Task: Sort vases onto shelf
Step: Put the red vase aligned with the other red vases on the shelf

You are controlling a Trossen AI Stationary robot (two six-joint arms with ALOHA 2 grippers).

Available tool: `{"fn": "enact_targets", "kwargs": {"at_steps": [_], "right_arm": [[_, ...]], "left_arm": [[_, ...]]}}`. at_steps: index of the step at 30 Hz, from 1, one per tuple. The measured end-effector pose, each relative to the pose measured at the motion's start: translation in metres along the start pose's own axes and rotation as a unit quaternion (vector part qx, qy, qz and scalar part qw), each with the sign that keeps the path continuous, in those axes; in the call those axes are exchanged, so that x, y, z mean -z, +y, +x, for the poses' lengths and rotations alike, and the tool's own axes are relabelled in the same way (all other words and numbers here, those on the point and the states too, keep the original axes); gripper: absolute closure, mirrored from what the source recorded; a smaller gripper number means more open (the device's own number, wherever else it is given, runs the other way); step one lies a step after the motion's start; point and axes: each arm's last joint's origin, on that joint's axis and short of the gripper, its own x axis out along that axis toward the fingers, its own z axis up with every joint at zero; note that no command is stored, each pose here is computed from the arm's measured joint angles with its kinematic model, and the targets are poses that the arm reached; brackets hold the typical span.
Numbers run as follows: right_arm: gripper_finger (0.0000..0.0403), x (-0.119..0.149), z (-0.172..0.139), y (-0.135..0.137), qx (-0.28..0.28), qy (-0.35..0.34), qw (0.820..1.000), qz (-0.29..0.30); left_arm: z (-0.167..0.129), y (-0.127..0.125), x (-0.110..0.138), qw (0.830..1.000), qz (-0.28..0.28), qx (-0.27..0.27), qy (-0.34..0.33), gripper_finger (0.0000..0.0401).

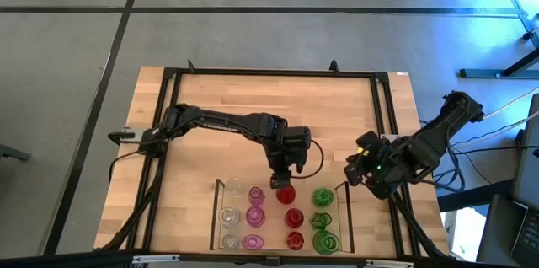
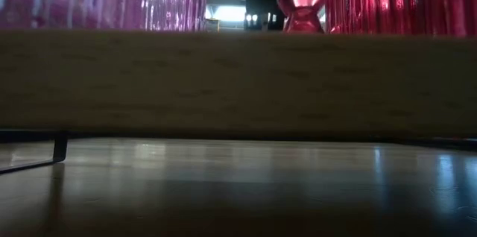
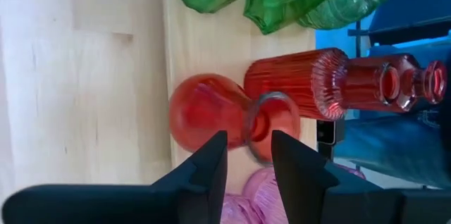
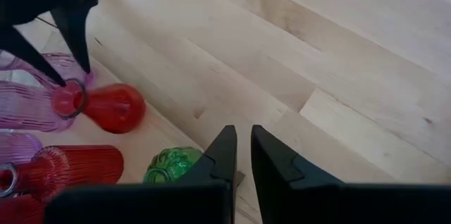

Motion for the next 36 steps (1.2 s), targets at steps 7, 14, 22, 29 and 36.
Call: {"fn": "enact_targets", "kwargs": {"at_steps": [7, 14, 22, 29, 36], "right_arm": [[0.0374, -0.003, -0.005, -0.005, -0.007, -0.006, 1.000, 0.004], [0.0374, -0.003, -0.005, -0.004, -0.009, -0.008, 1.000, 0.005], [0.0374, -0.004, -0.005, -0.006, -0.003, -0.017, 1.000, 0.002], [0.0374, -0.004, -0.005, -0.006, -0.002, -0.023, 1.000, 0.000], [0.0374, -0.004, -0.005, -0.006, -0.002, -0.023, 1.000, 0.004]], "left_arm": [[-0.012, 0.009, -0.006, 1.000, -0.021, -0.003, -0.015, 0.0297], [-0.029, 0.028, -0.008, 0.997, -0.058, -0.043, -0.018, 0.0313], [-0.003, 0.054, 0.013, 0.994, -0.090, -0.025, 0.052, 0.0364], [0.017, 0.056, 0.023, 0.993, -0.090, 0.005, 0.074, 0.0399], [0.026, 0.045, 0.018, 0.995, -0.076, 0.041, 0.054, 0.0396]]}}
